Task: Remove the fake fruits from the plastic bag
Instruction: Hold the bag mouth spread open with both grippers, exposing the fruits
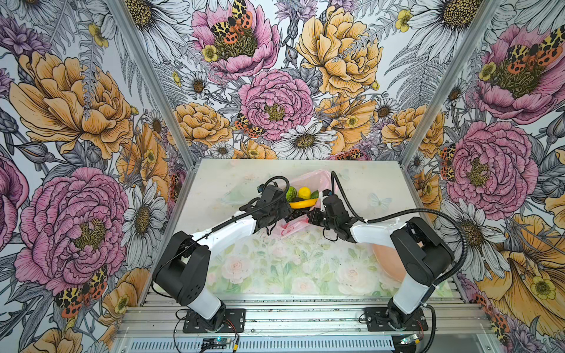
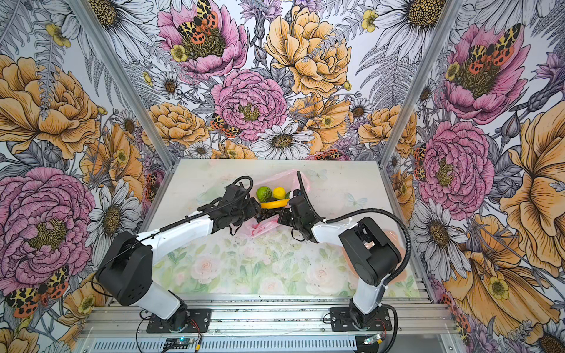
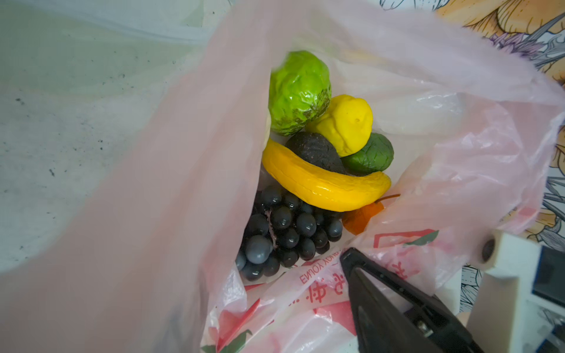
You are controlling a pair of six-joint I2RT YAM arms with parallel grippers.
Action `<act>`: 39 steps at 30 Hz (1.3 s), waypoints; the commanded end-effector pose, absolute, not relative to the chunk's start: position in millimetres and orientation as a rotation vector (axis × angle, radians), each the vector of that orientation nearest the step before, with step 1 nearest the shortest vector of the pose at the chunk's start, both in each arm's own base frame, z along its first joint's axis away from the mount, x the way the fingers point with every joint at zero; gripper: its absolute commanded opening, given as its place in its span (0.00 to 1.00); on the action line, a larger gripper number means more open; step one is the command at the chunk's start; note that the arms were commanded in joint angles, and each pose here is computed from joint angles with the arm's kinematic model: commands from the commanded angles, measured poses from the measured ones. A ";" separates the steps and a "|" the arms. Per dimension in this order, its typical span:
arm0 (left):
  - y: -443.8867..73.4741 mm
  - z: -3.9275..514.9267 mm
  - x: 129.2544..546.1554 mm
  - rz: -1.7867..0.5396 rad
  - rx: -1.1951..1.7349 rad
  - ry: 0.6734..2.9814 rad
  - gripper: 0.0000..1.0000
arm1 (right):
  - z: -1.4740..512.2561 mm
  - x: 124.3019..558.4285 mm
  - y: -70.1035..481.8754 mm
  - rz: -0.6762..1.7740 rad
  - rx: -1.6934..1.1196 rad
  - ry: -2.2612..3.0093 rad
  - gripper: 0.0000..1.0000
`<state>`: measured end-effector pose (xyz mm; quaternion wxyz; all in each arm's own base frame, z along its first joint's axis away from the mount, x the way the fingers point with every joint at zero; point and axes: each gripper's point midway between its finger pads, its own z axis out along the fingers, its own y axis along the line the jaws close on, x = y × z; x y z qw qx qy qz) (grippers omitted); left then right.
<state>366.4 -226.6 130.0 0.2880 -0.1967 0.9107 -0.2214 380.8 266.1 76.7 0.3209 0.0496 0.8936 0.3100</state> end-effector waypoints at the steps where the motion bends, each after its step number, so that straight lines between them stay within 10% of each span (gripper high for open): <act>1: -214.5 123.7 354.5 -0.468 -0.541 2.480 0.81 | 95.7 387.6 251.2 0.718 0.138 2.299 0.05; 18: -242.4 173.9 315.4 -0.585 -0.376 2.362 0.92 | 100.1 402.5 264.0 0.718 0.130 2.300 0.00; 33: -268.3 210.8 364.4 -0.928 -0.289 2.184 0.46 | 84.0 385.1 253.9 0.672 0.127 2.331 0.00; 39: -216.3 204.2 360.3 -0.668 -0.425 2.195 0.55 | 84.2 383.7 247.3 0.652 0.133 2.326 0.00</act>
